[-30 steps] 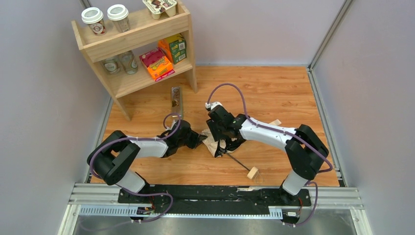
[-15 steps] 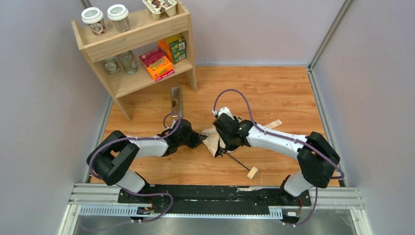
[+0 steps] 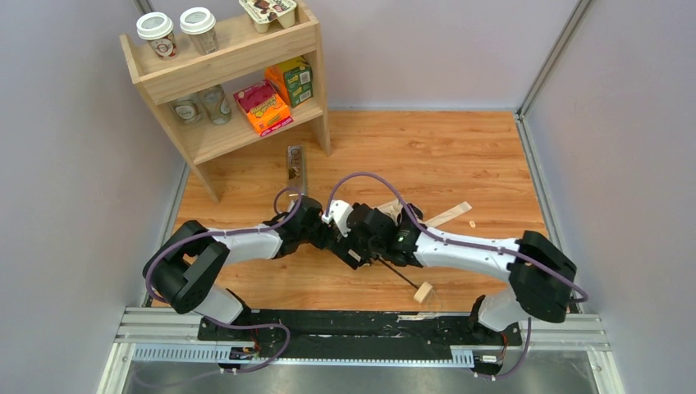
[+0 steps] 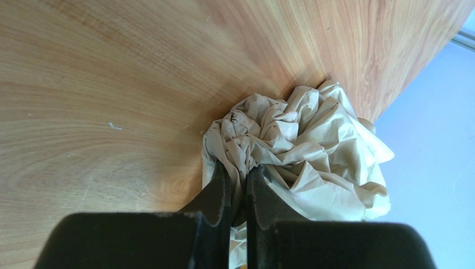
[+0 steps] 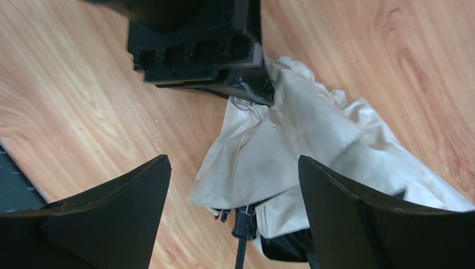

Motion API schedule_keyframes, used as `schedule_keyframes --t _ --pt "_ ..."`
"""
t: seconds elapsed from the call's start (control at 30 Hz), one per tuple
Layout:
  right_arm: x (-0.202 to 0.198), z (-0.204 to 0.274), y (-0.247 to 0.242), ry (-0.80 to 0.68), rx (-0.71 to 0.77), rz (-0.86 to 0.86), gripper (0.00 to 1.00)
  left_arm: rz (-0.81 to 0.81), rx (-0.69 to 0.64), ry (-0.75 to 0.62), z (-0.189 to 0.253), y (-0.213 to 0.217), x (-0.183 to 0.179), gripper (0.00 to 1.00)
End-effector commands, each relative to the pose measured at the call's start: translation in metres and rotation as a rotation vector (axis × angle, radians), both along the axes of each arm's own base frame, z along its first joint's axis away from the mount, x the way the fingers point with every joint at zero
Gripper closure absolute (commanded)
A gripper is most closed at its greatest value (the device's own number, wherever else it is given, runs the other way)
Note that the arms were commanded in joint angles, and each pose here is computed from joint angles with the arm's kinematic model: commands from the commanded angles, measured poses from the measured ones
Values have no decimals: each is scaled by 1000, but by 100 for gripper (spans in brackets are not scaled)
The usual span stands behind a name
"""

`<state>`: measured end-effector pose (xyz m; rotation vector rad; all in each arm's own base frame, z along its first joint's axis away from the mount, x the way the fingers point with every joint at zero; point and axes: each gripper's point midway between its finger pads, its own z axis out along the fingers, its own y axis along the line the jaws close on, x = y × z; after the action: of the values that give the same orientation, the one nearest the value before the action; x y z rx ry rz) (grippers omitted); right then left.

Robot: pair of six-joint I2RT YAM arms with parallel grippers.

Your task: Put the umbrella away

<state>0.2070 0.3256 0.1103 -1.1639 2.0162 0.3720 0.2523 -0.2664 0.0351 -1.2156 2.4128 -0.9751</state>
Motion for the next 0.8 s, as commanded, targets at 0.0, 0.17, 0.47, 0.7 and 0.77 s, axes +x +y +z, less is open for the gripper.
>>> schedule_keyframes --t 0.0,0.17,0.47,0.7,0.77 --pt "7 -24 18 -86 -46 66 10 -20 160 196 -42 30 -42 100" --pt "22 -60 -3 -144 -185 -109 8 -9 164 202 -41 31 -42 100" --pt "33 -105 -56 -156 -397 -379 39 25 194 170 -33 42 -40 100" --pt "25 -134 -53 -77 -391 -314 88 64 207 127 -24 53 -38 100" --pt "22 -139 -44 -53 -357 -246 97 69 216 108 -22 56 -36 100"
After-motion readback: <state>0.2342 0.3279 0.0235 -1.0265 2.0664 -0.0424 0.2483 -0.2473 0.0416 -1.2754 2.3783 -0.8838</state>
